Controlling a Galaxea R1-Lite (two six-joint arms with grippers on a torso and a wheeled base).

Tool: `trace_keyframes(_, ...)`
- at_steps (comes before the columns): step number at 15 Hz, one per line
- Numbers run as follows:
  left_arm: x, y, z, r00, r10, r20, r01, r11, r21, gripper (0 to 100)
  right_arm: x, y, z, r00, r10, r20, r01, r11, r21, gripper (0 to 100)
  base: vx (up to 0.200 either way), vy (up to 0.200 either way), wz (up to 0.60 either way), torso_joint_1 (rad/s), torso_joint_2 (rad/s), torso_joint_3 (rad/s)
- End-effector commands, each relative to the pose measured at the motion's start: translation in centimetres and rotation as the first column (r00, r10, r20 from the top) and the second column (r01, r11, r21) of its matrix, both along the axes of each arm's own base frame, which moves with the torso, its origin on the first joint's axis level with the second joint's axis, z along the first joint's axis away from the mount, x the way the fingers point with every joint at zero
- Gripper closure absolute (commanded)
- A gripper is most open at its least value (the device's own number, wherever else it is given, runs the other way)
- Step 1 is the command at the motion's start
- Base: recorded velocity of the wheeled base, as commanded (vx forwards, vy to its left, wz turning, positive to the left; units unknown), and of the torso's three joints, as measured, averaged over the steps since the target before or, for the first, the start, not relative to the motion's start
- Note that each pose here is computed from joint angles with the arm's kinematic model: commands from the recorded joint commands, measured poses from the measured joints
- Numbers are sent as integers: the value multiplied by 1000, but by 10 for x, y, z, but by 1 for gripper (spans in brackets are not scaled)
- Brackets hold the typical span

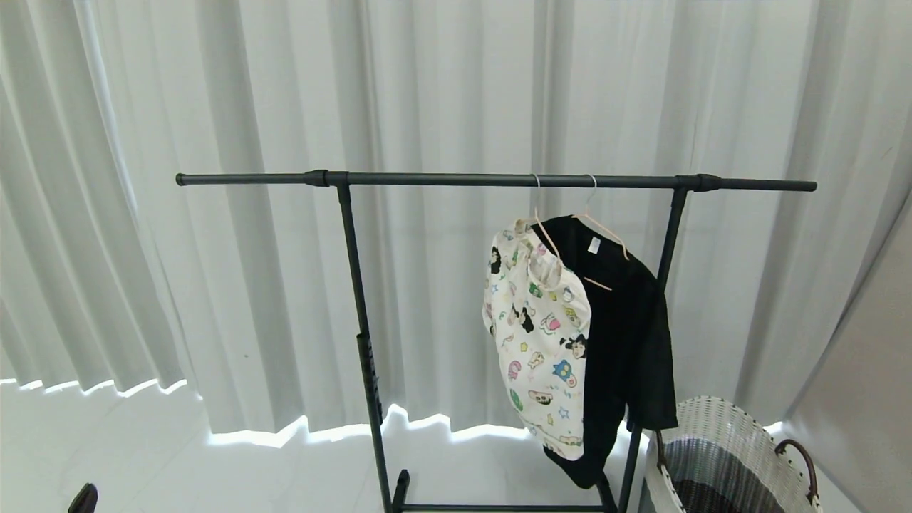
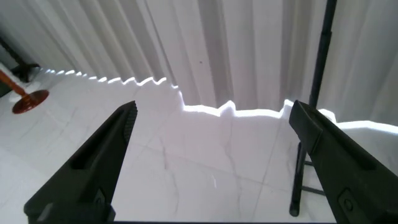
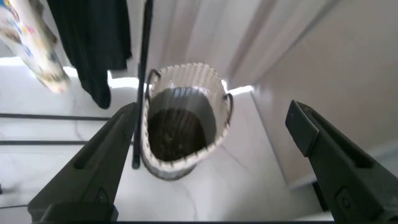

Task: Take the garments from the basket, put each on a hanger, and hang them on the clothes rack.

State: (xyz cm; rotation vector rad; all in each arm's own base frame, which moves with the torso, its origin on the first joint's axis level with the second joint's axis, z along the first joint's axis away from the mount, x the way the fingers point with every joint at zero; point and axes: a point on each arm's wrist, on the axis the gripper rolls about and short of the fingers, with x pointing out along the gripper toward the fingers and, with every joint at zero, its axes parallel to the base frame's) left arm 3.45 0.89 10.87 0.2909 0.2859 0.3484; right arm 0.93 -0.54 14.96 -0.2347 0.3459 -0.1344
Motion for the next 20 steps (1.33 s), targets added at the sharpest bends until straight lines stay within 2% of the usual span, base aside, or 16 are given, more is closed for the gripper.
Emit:
trace_keyframes(1, -46, -2, -23, 990, -3, 143, -2, 999, 34, 0, -48, -7, -39, 985, -123, 125, 124, 992, -4, 0, -200, 0, 0, -2, 2, 2)
trace_keyframes(2, -55, -2, -29, 987, -14, 157, 4, 998, 63, 0, -49, -9, -43, 970, -220, 102, 222, 975, -10, 0, -200, 0, 0, -2, -2, -7)
trace_keyframes(3, -55, -2, -28, 987, -15, 163, 5, 998, 60, 0, -49, -10, -44, 956, -269, 113, 270, 963, 4, 0, 0, 0, 0, 0, 0, 0)
trace_keyframes(4, -55, -2, -29, 987, -2, 163, -8, 998, 61, 0, -43, -10, -57, 948, -301, 105, 300, 954, 28, 0, 0, 0, 0, 0, 0, 0)
trace_keyframes(5, -55, -1, -29, 987, -3, 163, -7, 998, 60, 0, -38, -9, -59, 938, -310, 158, 301, 951, 74, 0, 0, 0, 0, 0, 0, 0)
trace_keyframes(9, -55, -2, -29, 985, -10, 172, 3, 999, 45, 0, -37, -9, -61, 936, -313, 161, 307, 950, 59, 0, 0, 0, 0, 0, 0, 0)
trace_keyframes(10, -55, -3, -29, 969, -153, 195, 149, 988, 33, 0, -36, -9, -60, 937, -309, 162, 307, 951, 33, 0, 0, 0, 0, 0, 0, 0)
trace_keyframes(11, -55, -4, -29, 952, -221, 213, 226, 974, -3, 0, -36, -9, -59, 935, -306, 182, 303, 952, 41, 0, 0, 0, 0, 0, 0, 0)
trace_keyframes(12, -55, -5, -31, 942, -236, 237, 253, 967, -42, 0, -34, -9, -58, 931, -293, 219, 287, 956, 61, 0, 0, 0, 0, 0, 0, 0)
trace_keyframes(14, -58, -6, -32, 931, -214, 295, 254, 962, -104, 0, -25, -5, -63, 927, -166, 336, 137, 984, 109, 0, 0, 0, 0, 0, 0, 0)
trace_keyframes(15, -58, -6, -32, 930, -212, 299, 256, 960, -114, 0, -25, -4, -60, 928, -110, 357, 72, 991, 117, 0, 0, 0, 0, 0, 0, 0)
trace_keyframes(16, -58, -6, -32, 930, -212, 300, 256, 960, -117, 0, -24, -1, -63, 942, 2, 335, -44, 992, 118, 0, 0, 0, 0, 0, 0, 0)
trace_keyframes(17, -58, -6, -32, 930, -211, 300, 256, 959, -119, 0, -24, 0, -63, 943, 33, 333, -77, 990, 119, 0, 0, 0, 0, 0, 0, 0)
trace_keyframes(18, -58, -6, -32, 929, -198, 311, 256, 954, -156, 0, -24, 3, -64, 932, 149, 329, -213, 962, 168, 0, 0, 0, 0, 0, 0, 0)
trace_keyframes(19, -58, -6, -32, 928, -187, 323, 257, 947, -190, 0, -24, 4, -66, 934, 170, 314, -238, 952, 192, 0, 0, 0, 0, 0, 0, 0)
trace_keyframes(20, -58, -6, -32, 925, -161, 345, 260, 929, -262, 0, -24, 3, -72, 952, 156, 262, -213, 955, 208, 0, 0, 0, 0, 0, 0, 0)
